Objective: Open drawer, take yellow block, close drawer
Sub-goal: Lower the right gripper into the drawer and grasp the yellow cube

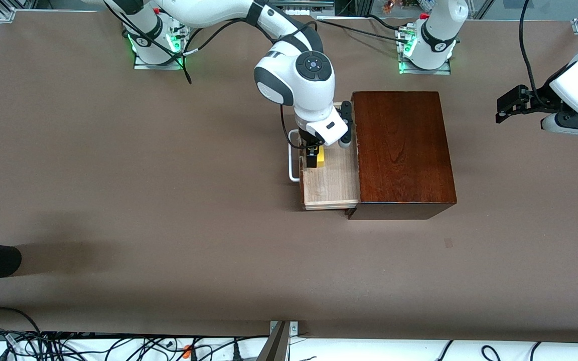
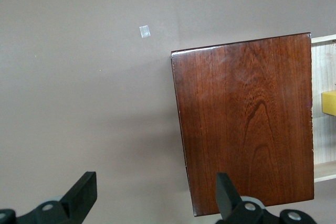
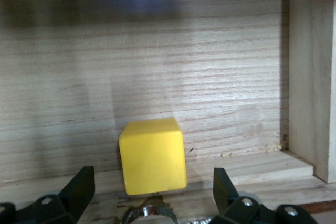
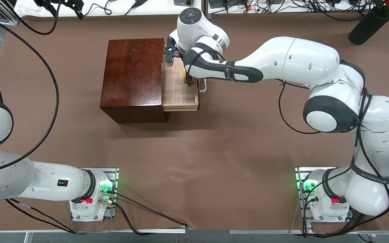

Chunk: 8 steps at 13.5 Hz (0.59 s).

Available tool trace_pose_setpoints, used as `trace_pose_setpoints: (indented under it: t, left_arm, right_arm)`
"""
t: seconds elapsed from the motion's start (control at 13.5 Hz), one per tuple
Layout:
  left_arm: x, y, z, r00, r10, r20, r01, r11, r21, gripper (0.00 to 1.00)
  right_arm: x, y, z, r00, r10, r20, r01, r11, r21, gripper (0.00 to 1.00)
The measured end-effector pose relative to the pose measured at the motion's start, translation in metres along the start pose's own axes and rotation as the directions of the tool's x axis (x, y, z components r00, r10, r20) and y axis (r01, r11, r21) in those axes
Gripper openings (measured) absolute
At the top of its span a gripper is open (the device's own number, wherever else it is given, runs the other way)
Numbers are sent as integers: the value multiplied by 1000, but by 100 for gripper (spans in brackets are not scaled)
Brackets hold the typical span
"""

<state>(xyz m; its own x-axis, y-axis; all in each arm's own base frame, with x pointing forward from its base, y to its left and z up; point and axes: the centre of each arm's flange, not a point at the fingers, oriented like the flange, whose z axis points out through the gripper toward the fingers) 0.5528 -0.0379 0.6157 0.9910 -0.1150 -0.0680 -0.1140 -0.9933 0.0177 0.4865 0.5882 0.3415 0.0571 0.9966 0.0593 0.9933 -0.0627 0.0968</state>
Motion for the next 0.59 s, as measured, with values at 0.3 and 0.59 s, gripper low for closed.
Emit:
trace_pose_setpoints:
  t: [0.3, 0.59]
  left_arm:
    - [0, 0, 0, 1000, 1, 0, -1, 1000, 0, 100]
    - [1, -1, 2, 1000, 0, 4, 0, 1000, 0, 100]
  right_arm:
    - [-1, 0, 8, 1000, -5, 8, 5, 1000, 3, 100]
    - [-1, 0, 22, 1000, -10, 21, 10, 1000, 6, 98]
